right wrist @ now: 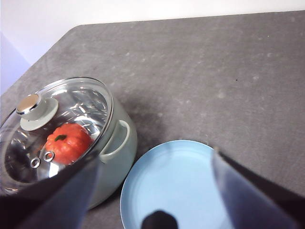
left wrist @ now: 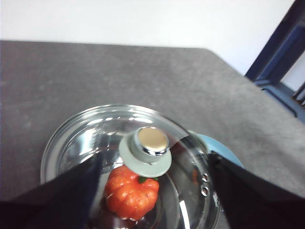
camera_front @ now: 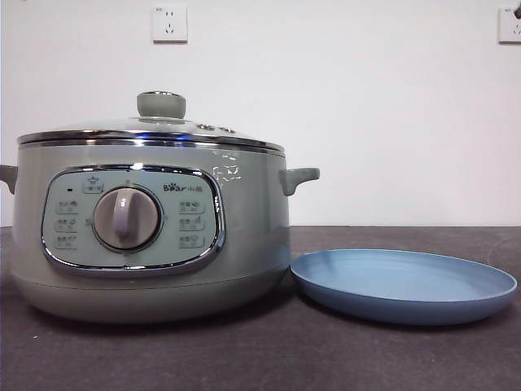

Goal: Take the pumpkin out from the steamer,put the pumpkin in the blue plate,close the lid

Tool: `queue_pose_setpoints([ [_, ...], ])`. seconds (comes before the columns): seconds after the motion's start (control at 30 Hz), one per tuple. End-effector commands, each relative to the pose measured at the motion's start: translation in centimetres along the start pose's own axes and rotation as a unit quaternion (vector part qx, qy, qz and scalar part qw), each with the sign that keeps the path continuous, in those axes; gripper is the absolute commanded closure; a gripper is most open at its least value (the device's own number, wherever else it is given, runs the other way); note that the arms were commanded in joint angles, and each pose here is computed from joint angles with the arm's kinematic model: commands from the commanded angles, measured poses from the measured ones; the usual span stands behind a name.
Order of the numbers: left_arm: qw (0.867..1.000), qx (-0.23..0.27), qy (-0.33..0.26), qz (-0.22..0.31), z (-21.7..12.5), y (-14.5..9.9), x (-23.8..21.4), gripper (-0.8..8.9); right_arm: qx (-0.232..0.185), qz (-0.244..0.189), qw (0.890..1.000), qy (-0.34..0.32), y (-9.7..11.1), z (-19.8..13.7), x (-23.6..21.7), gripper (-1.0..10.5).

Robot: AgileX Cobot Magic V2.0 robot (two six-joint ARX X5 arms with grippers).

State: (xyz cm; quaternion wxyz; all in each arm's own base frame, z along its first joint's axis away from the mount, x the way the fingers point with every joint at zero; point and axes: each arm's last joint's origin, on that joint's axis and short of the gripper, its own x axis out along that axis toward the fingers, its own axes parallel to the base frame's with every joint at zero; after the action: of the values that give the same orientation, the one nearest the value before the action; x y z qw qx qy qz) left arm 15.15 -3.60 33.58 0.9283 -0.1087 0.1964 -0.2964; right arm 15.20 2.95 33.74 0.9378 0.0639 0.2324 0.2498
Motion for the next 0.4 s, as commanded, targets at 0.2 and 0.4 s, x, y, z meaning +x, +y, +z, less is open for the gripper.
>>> queue_pose_setpoints([
  [0.2, 0.997, 0.031, 0.068, 0.007, 1.7, -0.6, 4.1, 3.66, 0.000, -0.002, 1.000, 0.003, 0.0, 0.0, -0.1, 4.7],
  [0.4, 0.987, 0.091, 0.120, 0.047, 2.3, -2.1, 8.1, 3.67, 0.002, -0.002, 1.000, 0.009, 0.0, -0.2, -0.1, 4.7],
])
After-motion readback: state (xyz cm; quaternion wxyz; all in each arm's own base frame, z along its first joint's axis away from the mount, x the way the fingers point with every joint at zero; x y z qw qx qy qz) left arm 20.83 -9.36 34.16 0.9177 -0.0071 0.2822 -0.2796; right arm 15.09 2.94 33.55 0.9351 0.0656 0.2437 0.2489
